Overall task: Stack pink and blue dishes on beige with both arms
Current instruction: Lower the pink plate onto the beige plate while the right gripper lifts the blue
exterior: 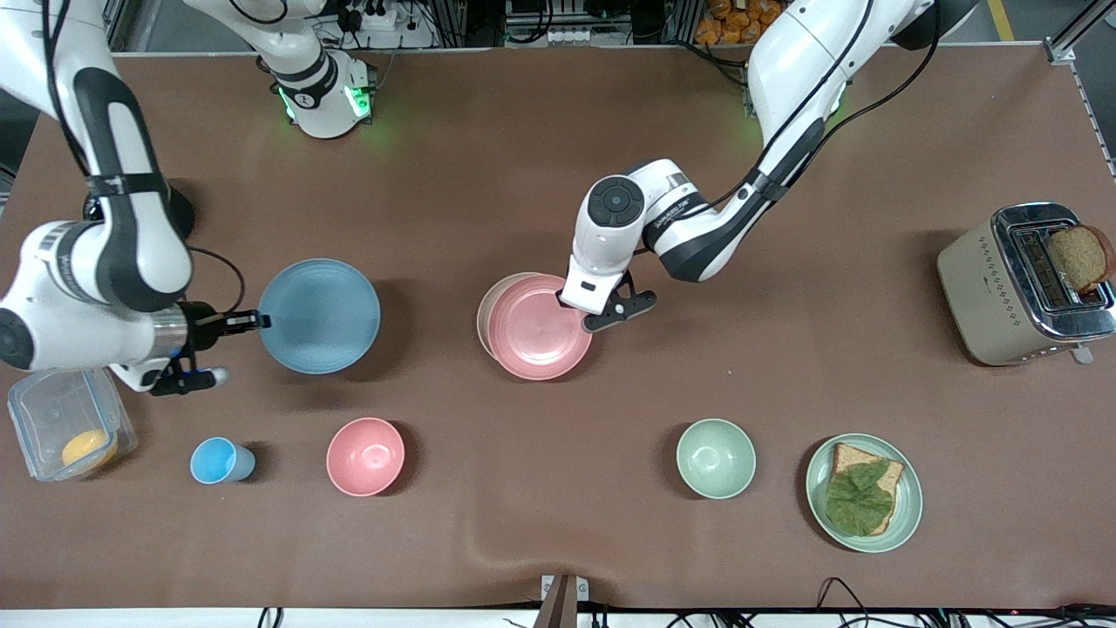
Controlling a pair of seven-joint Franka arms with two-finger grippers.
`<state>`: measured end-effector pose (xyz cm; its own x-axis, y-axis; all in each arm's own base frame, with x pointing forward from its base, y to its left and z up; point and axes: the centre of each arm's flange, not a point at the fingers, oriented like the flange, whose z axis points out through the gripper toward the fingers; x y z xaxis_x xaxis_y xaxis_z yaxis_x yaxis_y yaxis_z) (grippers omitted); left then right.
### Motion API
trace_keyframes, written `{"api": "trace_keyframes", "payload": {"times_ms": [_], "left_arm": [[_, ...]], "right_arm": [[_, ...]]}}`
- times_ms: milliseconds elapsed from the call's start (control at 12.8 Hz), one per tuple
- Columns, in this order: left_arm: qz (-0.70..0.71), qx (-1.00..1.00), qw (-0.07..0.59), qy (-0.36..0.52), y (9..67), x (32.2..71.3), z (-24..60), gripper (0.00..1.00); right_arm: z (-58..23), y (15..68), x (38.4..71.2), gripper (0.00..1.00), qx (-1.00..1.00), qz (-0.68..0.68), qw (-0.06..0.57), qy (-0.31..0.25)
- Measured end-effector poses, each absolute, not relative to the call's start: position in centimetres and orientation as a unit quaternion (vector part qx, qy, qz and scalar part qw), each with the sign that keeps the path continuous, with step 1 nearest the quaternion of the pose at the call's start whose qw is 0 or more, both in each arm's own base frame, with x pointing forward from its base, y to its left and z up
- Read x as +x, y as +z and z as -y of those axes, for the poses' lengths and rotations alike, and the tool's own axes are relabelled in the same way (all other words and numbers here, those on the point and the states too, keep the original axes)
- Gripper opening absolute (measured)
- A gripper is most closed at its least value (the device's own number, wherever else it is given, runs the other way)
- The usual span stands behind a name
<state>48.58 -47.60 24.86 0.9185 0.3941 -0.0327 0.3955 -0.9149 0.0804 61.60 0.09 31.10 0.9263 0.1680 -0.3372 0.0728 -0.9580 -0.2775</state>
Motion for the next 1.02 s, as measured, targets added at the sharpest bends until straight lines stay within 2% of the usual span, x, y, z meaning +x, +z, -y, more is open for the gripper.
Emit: {"api": "trace_keyframes", "payload": {"times_ms": [235, 627, 863, 1020], "left_arm": [[-0.197, 0.979, 0.042, -0.01, 24.7, 47.4, 48.7, 0.04], [-0.192, 0.981, 0.039, -0.012, 24.4, 46.2, 49.6, 0.04], [-0.204, 0.978, 0.044, -0.01, 24.2, 46.3, 49.7, 0.05], [-0.205, 0.978, 0.048, -0.009, 24.3, 46.3, 49.9, 0.22]], "right_arm": [[-2.9, 32.3, 61.3, 0.05, -0.972, 0.065, 0.124, 0.186], [-2.8, 31.9, 60.9, 0.05, -0.971, 0.058, 0.124, 0.194], [-3.7, 31.5, 60.7, 0.05, -0.967, 0.042, 0.153, 0.198], [-5.7, 30.9, 60.3, 0.05, -0.966, 0.025, 0.156, 0.204]]}}
